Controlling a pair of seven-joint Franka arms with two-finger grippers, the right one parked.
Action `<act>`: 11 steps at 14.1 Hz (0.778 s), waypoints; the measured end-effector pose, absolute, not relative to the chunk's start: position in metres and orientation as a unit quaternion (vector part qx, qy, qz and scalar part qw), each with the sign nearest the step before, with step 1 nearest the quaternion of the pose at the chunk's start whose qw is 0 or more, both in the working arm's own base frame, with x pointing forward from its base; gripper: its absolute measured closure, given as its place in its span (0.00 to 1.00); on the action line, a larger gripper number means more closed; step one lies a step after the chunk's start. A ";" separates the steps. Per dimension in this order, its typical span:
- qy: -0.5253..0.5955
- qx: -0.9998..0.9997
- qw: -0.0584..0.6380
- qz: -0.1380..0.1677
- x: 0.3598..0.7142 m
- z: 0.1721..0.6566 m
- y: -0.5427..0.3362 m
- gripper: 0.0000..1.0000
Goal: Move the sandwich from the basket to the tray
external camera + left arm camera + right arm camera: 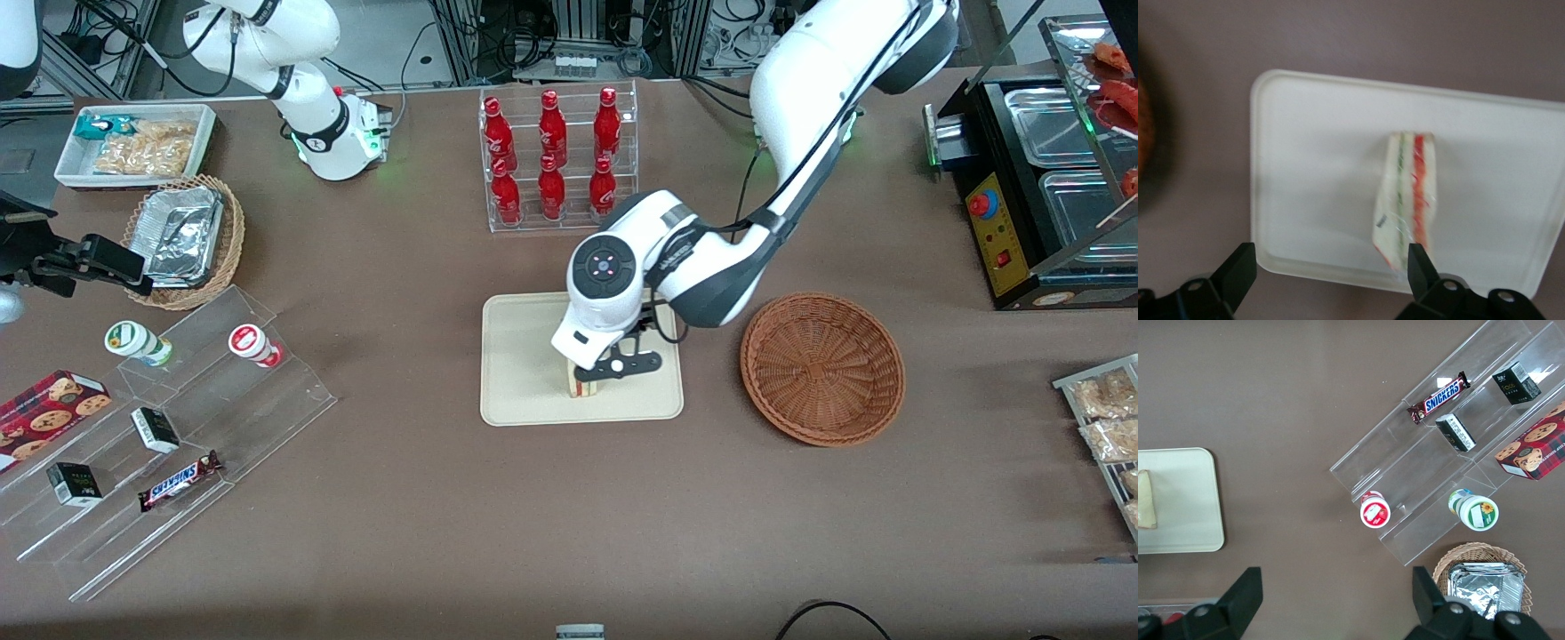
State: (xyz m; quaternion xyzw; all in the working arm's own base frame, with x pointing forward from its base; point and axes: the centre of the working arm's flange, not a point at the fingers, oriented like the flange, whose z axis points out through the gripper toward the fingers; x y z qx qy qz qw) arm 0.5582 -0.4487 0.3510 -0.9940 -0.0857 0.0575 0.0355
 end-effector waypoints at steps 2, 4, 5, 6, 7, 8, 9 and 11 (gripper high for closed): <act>-0.110 -0.991 0.047 0.057 0.576 0.368 -0.416 0.00; -0.137 -0.987 0.055 0.059 0.594 0.383 -0.376 0.00; -0.144 -0.986 0.057 0.059 0.601 0.389 -0.356 0.00; -0.140 -0.987 0.059 0.060 0.606 0.393 -0.337 0.00; -0.131 -0.988 0.060 0.063 0.609 0.397 -0.317 0.00; -0.122 -0.988 0.060 0.069 0.609 0.402 -0.299 0.00; -0.112 -0.989 0.063 0.076 0.608 0.406 -0.280 0.00; -0.090 -0.989 0.068 0.091 0.602 0.416 -0.242 0.00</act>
